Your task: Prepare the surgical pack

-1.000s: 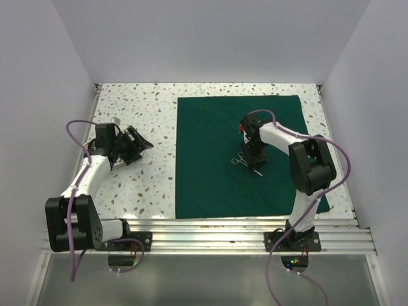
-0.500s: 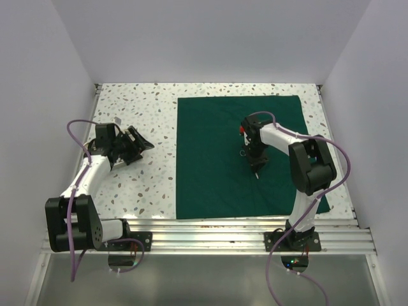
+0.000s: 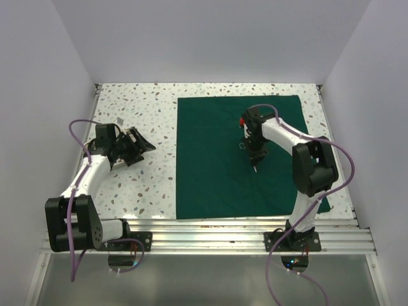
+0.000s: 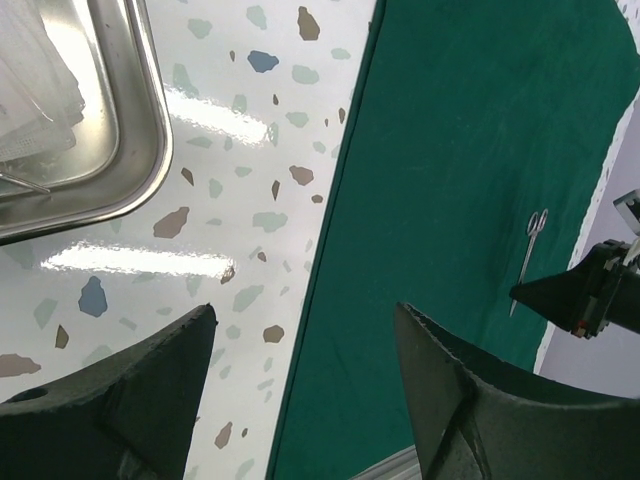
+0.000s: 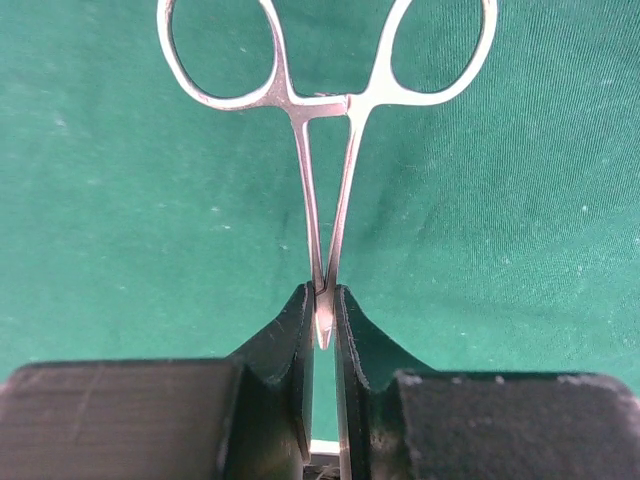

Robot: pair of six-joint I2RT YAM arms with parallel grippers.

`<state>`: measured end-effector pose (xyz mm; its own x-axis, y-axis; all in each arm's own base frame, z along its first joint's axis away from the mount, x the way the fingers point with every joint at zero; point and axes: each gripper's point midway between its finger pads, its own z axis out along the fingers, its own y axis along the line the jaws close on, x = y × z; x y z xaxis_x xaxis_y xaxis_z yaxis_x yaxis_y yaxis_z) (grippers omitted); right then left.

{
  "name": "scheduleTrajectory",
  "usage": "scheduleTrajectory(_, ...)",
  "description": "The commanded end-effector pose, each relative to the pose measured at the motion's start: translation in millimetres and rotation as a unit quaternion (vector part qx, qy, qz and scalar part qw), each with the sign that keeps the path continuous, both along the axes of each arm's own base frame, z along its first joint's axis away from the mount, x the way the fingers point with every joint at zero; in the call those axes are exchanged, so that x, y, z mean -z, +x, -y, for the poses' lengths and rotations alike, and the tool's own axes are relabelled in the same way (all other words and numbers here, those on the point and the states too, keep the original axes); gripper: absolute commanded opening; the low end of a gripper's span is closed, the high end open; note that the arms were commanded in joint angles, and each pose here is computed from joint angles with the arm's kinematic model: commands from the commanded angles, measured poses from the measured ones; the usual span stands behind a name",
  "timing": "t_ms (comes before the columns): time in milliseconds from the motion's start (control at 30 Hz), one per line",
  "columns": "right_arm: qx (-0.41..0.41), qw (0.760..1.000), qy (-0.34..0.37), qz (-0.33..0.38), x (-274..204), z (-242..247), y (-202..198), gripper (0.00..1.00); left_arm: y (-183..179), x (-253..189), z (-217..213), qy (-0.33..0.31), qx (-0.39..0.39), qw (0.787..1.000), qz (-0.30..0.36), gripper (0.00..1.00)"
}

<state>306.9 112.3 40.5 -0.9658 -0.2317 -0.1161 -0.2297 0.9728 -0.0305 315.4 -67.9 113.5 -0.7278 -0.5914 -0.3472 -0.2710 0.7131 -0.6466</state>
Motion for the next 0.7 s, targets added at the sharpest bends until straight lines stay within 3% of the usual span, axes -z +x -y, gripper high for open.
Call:
scheduleTrajectory(0, 0.000, 1.000, 0.022, 0.019, -25.0, -5.1, 4.5, 0.00, 6.5, -21.7, 5.2, -0.002, 0.026, 0.999, 0.033, 0.76)
scheduleTrajectory(133, -0.008, 0.997, 0.069, 0.028, -44.8, -22.7, 7.8, 0.00, 10.6, -39.2, 22.1, -0.036, 0.069, 0.994, 0.073, 0.79)
scheduleTrajectory(300, -0.021, 0.979, 0.202, 0.035, -83.1, -76.6, 5.9, 0.00, 6.7, -56.3, 63.7, -0.115, 0.132, 0.979, 0.102, 0.94)
scheduleTrajectory(400, -0.058, 0.965, 0.251, 0.047, -107.2, -118.5, -3.3, 0.00, 7.4, -59.4, 86.0, -0.151, 0.152, 0.971, 0.103, 0.94)
scheduleTrajectory(667, -0.158, 0.951, 0.259, 0.056, -133.1, -187.4, -35.8, 0.00, 8.6, -74.9, 130.0, -0.222, 0.183, 0.952, 0.102, 0.88)
